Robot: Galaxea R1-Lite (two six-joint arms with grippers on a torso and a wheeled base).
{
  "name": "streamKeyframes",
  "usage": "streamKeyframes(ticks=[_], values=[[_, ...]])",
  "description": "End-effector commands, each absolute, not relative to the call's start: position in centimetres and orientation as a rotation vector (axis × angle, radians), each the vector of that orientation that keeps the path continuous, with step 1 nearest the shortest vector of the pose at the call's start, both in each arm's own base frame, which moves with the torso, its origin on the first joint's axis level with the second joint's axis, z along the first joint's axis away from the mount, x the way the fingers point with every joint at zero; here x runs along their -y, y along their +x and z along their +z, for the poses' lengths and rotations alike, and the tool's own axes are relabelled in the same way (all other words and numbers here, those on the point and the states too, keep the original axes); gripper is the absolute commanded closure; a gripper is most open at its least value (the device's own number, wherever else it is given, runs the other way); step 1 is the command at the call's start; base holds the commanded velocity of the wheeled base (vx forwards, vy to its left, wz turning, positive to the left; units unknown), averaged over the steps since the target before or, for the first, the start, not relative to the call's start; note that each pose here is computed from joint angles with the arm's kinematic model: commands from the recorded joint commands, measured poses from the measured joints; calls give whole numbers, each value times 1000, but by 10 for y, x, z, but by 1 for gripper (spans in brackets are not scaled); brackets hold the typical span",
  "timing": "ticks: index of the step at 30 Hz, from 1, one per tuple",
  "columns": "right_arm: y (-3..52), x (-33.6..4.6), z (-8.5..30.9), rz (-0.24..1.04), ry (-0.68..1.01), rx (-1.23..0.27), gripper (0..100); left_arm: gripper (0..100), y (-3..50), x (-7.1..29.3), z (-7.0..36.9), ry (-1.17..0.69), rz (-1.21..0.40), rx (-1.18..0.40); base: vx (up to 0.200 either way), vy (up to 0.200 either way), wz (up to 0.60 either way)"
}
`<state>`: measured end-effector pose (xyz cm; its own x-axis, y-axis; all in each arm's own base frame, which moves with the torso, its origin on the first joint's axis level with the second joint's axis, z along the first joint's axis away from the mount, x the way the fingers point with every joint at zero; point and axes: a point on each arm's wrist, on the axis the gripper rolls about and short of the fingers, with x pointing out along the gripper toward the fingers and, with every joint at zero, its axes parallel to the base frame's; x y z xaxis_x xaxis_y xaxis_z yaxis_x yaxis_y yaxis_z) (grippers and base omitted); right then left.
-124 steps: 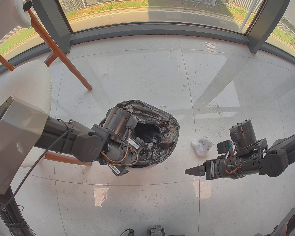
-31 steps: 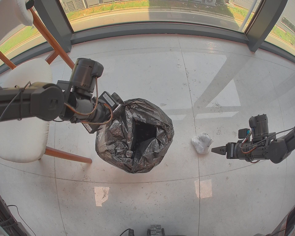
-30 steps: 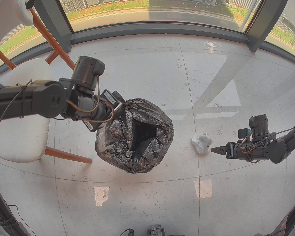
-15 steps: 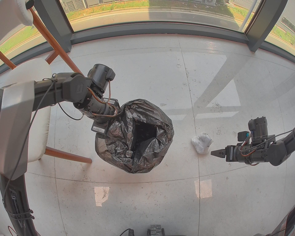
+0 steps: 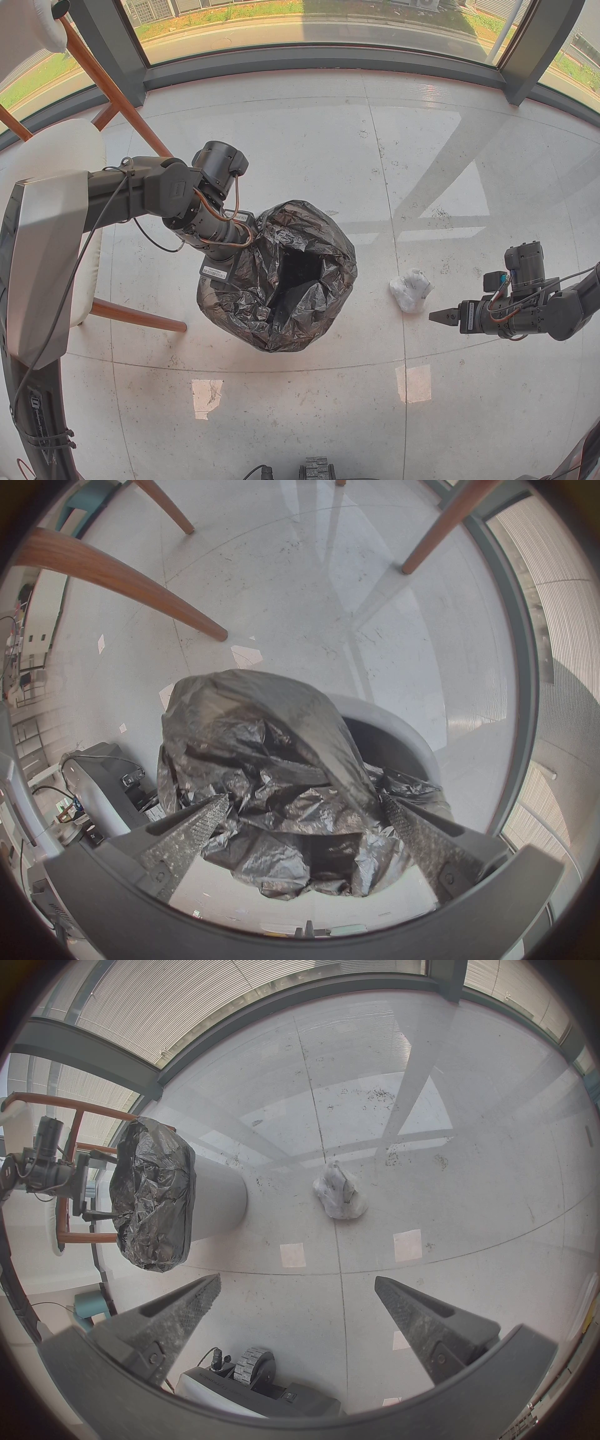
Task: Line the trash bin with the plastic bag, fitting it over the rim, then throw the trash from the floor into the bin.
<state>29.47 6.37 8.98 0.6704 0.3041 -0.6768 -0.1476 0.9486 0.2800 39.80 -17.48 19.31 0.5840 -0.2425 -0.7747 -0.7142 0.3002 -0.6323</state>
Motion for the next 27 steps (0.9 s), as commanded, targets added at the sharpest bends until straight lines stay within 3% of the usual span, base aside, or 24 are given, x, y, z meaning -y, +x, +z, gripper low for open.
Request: streamKeyframes(ticks=[1,6,11,16,27], values=[[293,-64,90,257,208,-798,0,0,380,188,213,-1261,314,-952,0,0,0],[292,-63,93,256,209,-788,0,0,354,193,236,-1216,250,-1013,0,0,0],[288,-62,92,254,210,-796,0,0,332,188,234,-958,296,-1094,0,0,0],[283,-62,92,259,208,-799,0,0,320,182,250,-852,265,-1037,0,0,0],[281,-62,95,263,207,-791,0,0,318,180,262,-810,184,-982,0,0,0]])
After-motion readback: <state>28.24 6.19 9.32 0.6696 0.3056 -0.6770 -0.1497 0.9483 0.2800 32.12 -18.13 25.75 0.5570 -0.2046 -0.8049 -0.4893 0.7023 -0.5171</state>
